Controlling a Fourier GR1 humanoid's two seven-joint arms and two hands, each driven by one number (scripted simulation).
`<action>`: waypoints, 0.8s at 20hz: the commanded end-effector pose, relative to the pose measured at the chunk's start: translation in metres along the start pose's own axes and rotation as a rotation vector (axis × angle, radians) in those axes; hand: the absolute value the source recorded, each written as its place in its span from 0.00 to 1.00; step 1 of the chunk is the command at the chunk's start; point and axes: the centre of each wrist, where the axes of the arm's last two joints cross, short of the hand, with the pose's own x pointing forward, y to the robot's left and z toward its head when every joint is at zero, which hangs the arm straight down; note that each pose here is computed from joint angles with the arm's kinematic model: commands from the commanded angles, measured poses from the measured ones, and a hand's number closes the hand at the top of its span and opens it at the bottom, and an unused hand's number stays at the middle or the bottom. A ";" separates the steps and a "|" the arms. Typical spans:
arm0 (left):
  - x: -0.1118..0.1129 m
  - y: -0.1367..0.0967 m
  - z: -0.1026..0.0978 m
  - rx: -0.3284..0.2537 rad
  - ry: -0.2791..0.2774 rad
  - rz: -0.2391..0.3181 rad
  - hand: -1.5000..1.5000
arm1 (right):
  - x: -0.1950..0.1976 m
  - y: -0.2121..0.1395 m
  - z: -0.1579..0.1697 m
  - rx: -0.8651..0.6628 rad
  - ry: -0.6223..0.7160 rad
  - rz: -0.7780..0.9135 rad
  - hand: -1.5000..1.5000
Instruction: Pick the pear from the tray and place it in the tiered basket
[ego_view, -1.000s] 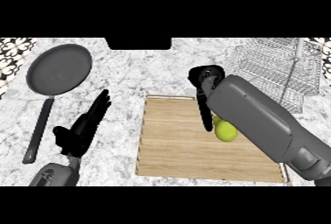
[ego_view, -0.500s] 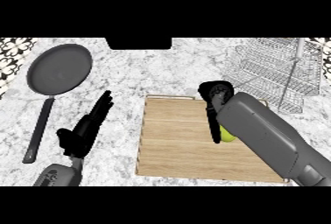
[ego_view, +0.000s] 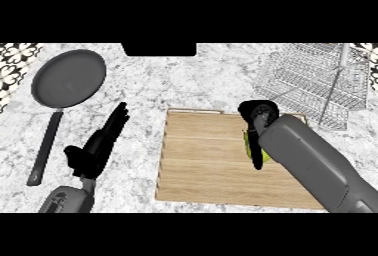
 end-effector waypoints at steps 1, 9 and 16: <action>0.000 -0.001 -0.002 0.002 0.008 0.011 0.50 | 0.004 0.026 -0.005 0.024 0.080 0.017 0.00; -0.013 -0.001 0.005 -0.007 0.011 -0.014 0.50 | -0.007 0.012 -0.011 0.026 0.058 -0.023 0.00; 0.009 0.002 0.007 -0.012 -0.010 -0.018 0.50 | 0.002 0.043 -0.025 -0.085 -0.089 -0.088 1.00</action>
